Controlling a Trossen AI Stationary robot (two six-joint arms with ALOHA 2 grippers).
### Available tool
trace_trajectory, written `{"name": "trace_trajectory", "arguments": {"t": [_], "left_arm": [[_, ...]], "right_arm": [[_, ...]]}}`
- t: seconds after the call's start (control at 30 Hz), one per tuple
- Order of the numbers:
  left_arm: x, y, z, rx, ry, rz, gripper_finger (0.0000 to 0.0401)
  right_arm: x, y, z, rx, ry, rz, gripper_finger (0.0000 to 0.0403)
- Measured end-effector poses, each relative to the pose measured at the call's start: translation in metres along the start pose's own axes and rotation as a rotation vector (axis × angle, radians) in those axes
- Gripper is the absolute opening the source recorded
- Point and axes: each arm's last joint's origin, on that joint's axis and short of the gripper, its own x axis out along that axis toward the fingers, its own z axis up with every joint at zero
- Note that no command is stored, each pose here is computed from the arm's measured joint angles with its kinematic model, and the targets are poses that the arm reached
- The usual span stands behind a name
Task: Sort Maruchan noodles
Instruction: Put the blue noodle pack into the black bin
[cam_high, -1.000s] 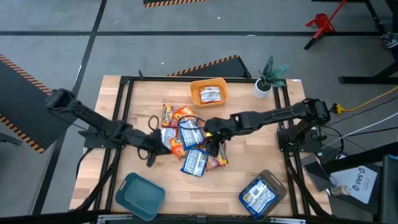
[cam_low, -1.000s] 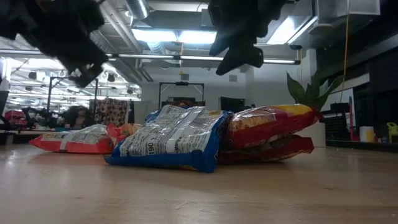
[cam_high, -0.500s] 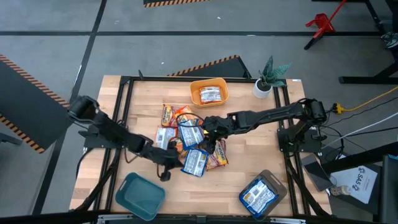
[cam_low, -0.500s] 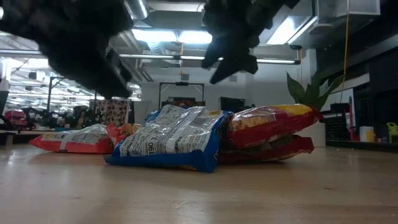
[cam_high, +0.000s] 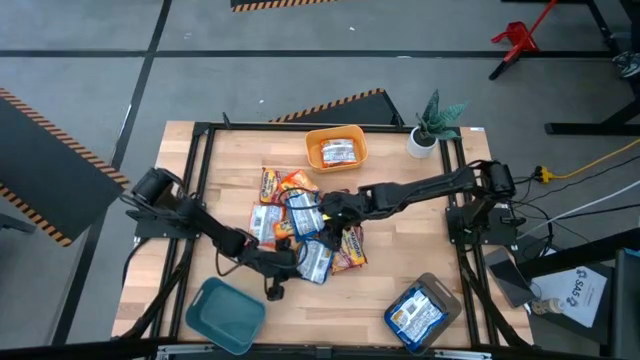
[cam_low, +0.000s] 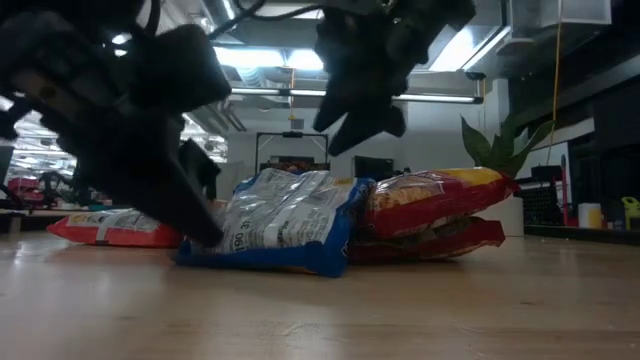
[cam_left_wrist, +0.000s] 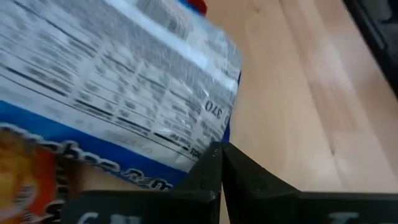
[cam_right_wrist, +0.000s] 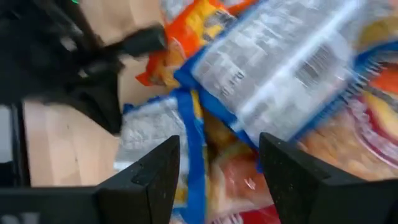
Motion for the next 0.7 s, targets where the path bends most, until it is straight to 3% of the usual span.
{"name": "trace_trajectory", "arguments": {"t": [0.23,0.43,0.7], "left_arm": [[0.003,0.002,-0.006,-0.01,0.035,0.023,0.0],[0.003,0.006,-0.005,-0.017,0.036,0.036,0.0],[0.004,0.007,-0.005,-0.047,0.03,0.055,0.0]], "right_arm": [[0.012,-0.001,-0.004,-0.014,0.065,0.065,0.022],[0.017,-0.006,-0.007,-0.002,0.057,-0.032,0.0265],[0.024,-0.007,-0.005,-0.005,0.019,-0.057,0.0266]]}}
